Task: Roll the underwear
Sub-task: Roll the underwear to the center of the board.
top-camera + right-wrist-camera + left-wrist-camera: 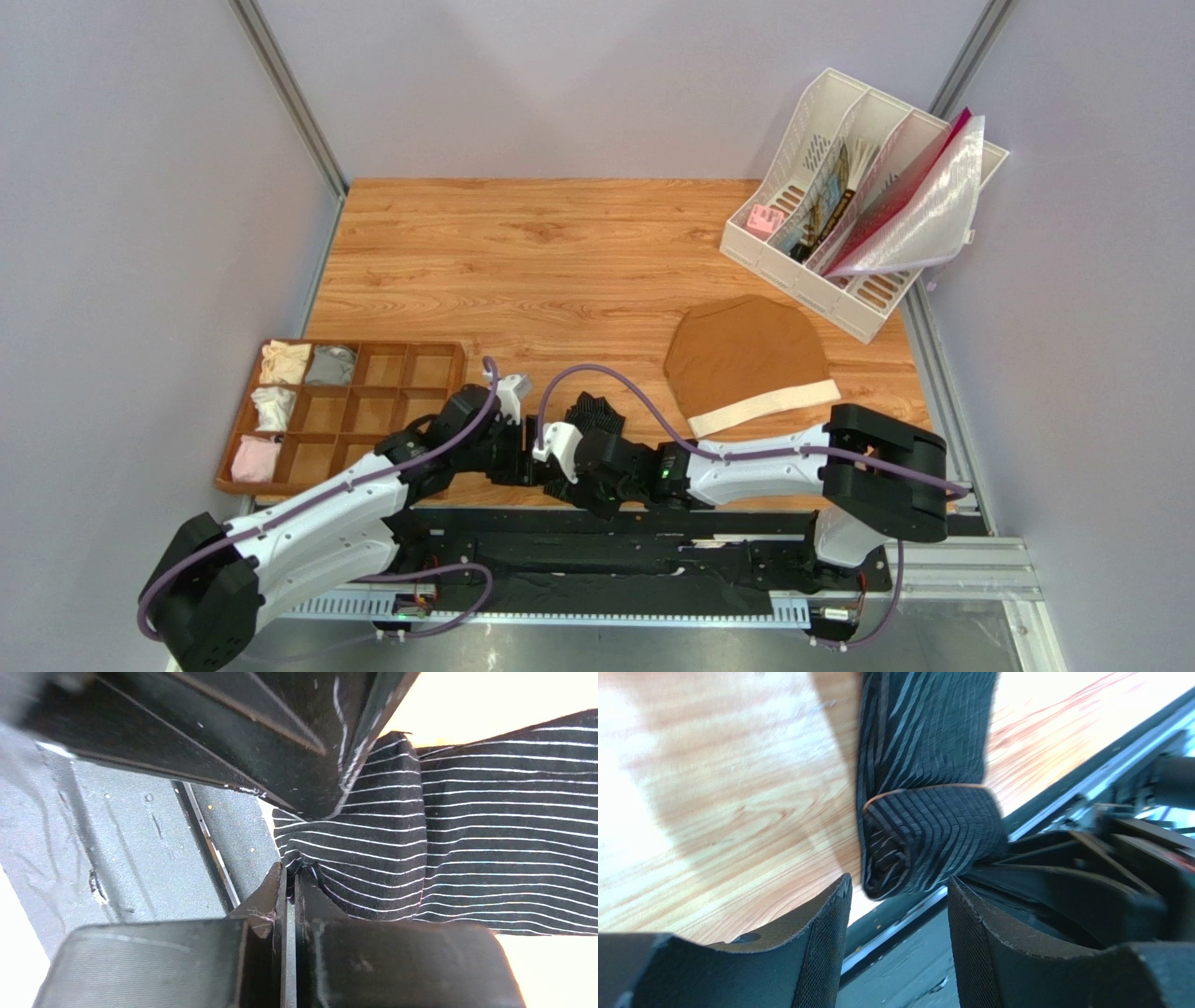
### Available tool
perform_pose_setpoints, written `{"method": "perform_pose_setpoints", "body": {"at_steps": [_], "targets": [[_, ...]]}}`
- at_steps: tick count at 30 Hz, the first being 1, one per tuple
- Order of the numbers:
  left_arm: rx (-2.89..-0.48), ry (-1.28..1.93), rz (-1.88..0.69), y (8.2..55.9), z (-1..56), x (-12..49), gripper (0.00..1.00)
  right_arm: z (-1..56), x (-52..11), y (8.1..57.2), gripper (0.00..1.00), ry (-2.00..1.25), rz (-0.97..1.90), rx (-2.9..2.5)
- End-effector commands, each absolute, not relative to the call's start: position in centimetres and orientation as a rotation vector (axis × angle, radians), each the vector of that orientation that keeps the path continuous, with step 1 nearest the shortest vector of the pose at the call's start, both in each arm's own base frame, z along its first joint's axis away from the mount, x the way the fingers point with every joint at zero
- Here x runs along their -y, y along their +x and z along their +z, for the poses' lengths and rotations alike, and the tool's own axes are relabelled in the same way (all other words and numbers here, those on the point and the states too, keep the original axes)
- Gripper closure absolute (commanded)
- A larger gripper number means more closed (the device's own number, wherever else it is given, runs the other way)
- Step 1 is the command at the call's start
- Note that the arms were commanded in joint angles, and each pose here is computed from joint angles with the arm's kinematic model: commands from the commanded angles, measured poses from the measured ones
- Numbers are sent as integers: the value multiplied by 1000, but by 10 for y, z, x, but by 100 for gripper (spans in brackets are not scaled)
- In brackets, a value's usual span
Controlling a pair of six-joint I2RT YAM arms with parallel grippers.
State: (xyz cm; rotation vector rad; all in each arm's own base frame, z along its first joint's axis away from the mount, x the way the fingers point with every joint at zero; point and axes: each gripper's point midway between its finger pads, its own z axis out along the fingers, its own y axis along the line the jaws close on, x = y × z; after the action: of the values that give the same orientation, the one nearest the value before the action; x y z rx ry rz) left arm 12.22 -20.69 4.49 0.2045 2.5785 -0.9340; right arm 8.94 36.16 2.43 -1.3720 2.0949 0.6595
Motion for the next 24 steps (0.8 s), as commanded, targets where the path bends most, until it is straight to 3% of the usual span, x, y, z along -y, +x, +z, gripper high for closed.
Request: {"method": "perform_pose_setpoints", "body": {"at_steps": [1,16,24], "targets": [[-2420,188,-1008,138,68,219,42,19,-352,77,100,-1372,741,-2165],[-2405,242,-983,150,43,227,40,18,-353,76,100,-1316,839,-2186],[-2316,236,-1079,154,39,237,51,15,-351,82,100,-1267,875,-2216]]}}
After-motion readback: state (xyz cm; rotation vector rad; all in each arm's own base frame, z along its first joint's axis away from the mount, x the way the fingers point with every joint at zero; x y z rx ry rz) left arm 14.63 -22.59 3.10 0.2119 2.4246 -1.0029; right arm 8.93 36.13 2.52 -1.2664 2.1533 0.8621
